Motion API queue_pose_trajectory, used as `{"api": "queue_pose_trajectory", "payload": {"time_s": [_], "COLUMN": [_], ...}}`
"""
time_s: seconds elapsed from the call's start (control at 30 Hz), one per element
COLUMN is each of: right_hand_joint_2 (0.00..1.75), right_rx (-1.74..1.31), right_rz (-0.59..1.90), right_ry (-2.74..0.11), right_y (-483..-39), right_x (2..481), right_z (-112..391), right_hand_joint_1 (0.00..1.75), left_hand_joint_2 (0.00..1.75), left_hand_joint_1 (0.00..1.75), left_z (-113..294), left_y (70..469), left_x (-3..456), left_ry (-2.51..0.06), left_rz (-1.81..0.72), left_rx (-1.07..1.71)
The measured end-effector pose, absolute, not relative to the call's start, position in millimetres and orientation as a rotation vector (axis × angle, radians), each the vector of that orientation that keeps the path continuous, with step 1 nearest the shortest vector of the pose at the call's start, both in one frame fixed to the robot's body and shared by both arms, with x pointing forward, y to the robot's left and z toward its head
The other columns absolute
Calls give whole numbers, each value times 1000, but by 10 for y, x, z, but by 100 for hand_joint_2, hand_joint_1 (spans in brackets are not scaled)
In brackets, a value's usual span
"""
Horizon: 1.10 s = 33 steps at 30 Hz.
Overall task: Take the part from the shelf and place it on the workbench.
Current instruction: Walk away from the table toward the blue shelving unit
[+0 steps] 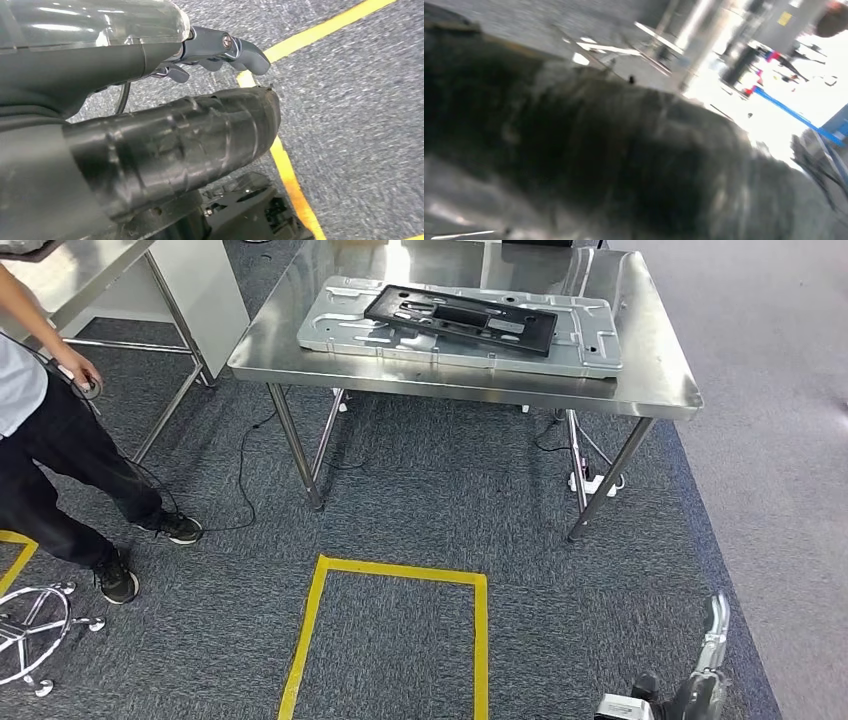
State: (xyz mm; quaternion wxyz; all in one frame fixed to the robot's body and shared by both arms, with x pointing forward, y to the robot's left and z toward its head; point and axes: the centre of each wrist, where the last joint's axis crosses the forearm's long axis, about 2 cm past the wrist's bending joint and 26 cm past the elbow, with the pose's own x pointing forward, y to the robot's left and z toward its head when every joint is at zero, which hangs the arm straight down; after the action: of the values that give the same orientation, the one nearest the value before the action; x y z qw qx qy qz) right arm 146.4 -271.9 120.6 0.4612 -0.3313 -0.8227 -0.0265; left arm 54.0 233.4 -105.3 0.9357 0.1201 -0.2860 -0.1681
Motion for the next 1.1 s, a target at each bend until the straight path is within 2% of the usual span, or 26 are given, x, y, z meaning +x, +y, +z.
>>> {"api": "queue_pose_trajectory", "payload": {"time_s": [0.27, 0.4, 0.63, 0.83, 1.1], "right_hand_joint_2": [0, 0, 0, 0, 0], "right_rx": [-755, -761, -758, -747, -737], "right_rz": [-16, -52, -241, -359, -507], "right_ry": [-1785, -1602, -1235, -1079, -993], "right_y": [-3034, -3264, -3477, -3417, -3424], "right_x": [1428, 1369, 871, 635, 566], "right_z": [662, 229, -515, -755, -818], "right_hand_joint_1": [0, 0, 0, 0, 0], "left_hand_joint_2": [0, 0, 0, 0, 0], "left_hand_joint_1": [0, 0, 0, 0, 0], "left_z": [-1055, -1054, -1059, -1056, -1055], "left_y": [2335, 2326, 2317, 2317, 2299], "left_x": [527, 528, 480, 505, 496], "left_ry": [-574, -566, -555, -560, -560], "left_rz": [-334, -328, -325, -324, -304], "left_rx": [249, 249, 246, 245, 243]}}
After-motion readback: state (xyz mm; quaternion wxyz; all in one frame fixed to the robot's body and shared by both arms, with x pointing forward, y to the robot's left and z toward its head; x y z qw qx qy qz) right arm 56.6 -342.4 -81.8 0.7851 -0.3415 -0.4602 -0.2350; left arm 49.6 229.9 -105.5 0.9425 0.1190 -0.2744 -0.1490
